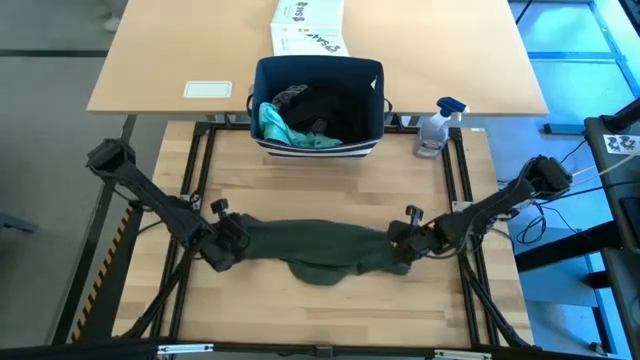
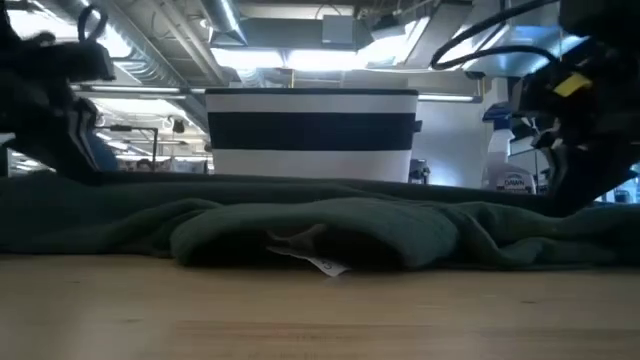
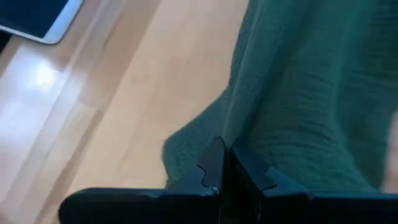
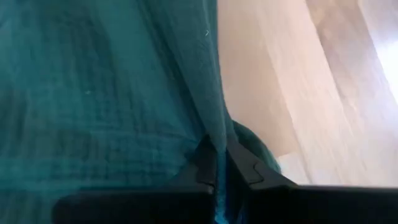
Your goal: Fold Laundry from Bin
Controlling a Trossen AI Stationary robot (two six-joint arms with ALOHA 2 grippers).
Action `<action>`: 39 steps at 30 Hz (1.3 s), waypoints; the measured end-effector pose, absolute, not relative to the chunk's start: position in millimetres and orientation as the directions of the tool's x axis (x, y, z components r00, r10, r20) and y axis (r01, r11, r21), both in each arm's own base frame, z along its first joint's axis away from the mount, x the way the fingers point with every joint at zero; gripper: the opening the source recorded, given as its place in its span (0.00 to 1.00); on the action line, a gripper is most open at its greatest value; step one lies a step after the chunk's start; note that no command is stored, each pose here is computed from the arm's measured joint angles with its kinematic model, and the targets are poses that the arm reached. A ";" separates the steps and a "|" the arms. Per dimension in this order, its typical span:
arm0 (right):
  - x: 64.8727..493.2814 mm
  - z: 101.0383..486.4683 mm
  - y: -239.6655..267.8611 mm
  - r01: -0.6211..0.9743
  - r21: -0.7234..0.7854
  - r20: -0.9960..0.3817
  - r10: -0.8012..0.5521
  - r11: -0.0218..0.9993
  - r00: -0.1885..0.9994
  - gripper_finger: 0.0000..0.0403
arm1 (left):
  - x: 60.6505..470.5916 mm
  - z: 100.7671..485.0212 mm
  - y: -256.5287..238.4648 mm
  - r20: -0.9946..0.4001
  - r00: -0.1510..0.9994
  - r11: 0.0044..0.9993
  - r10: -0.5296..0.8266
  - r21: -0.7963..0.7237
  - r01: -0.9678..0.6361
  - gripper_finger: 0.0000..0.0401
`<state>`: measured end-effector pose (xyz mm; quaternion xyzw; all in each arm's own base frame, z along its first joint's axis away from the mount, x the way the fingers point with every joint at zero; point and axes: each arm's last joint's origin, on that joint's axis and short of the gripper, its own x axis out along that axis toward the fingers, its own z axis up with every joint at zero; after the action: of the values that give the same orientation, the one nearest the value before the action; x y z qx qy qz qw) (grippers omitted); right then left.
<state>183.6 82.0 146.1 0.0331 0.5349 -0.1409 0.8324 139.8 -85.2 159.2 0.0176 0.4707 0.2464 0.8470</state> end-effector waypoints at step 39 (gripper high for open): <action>143.3 200.7 129.8 0.340 -0.084 -0.962 -0.166 0.937 0.218 0.47 | 249.0 191.9 -84.1 -0.673 0.724 0.988 0.150 0.067 -0.142 0.26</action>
<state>143.3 129.8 200.7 0.0724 0.6036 -0.1627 0.7772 249.0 -84.1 191.9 0.0055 0.3629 0.0787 0.9285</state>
